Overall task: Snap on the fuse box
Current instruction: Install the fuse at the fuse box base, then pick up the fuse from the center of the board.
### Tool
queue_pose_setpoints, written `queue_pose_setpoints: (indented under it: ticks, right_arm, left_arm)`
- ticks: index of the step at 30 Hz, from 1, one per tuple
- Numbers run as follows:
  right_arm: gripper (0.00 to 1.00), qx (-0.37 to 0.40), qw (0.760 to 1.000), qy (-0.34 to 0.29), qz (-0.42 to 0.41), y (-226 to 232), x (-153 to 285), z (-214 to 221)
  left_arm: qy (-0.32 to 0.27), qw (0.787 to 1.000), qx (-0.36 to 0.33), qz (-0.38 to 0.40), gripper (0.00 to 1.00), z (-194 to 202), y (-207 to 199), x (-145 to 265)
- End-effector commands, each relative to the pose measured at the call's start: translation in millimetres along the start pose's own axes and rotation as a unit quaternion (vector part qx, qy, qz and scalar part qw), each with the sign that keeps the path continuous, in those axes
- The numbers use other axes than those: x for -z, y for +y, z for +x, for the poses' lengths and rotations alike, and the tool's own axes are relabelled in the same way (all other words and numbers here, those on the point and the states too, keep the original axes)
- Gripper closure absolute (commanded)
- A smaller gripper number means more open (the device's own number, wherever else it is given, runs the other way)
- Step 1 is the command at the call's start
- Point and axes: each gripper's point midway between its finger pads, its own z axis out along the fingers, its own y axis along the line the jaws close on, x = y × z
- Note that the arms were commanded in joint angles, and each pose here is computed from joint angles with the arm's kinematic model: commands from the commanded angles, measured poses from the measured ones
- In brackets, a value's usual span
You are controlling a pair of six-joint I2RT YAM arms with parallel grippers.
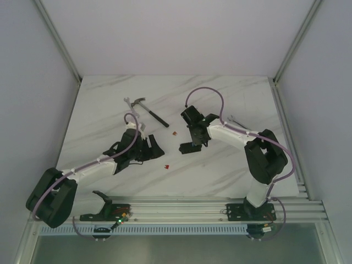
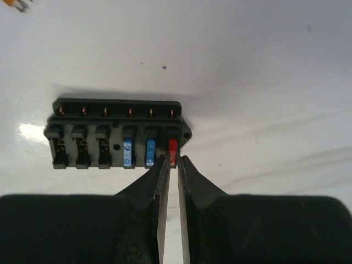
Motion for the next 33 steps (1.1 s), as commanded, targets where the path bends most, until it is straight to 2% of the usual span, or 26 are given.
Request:
queue_pose_setpoints:
  ticks: [1, 4, 8, 14, 18, 27, 33]
  right_arm:
    - [0.77, 0.060, 0.998, -0.031, 0.017, -9.1, 28.8, -10.7]
    - [0.68, 0.099, 0.990, -0.078, -0.057, 28.6, 47.7, -19.6]
    - [0.56, 0.153, 0.973, -0.103, -0.139, 73.0, 56.8, -6.1]
    - [0.46, 0.227, 0.945, -0.114, -0.208, 116.1, 46.8, 26.5]
    - [0.40, 0.268, 0.922, -0.136, -0.244, 135.2, 43.0, 38.9]
    - [0.42, 0.344, 0.880, -0.149, -0.293, 168.0, 26.0, 60.5]
    - [0.47, 0.364, 0.874, -0.138, -0.291, 171.0, 13.9, 67.2]
  left_arm:
    - [-0.004, 1.000, -0.005, -0.017, 0.22, 6.4, 10.9, 8.3]
    - [-0.013, 0.999, -0.001, -0.030, 0.20, 6.8, 18.3, 12.2]
    - [-0.028, 0.999, 0.004, -0.045, 0.15, 7.0, 29.4, 15.5]
    - [-0.067, 0.995, 0.015, -0.072, 0.03, -4.9, 51.2, 22.9]
    - [-0.078, 0.994, 0.039, -0.060, 0.00, -8.4, 60.7, 28.0]
    - [-0.073, 0.993, 0.085, -0.037, 0.00, -3.7, 73.1, 35.5]
    - [-0.068, 0.993, 0.097, -0.029, 0.00, -2.3, 74.0, 36.9]
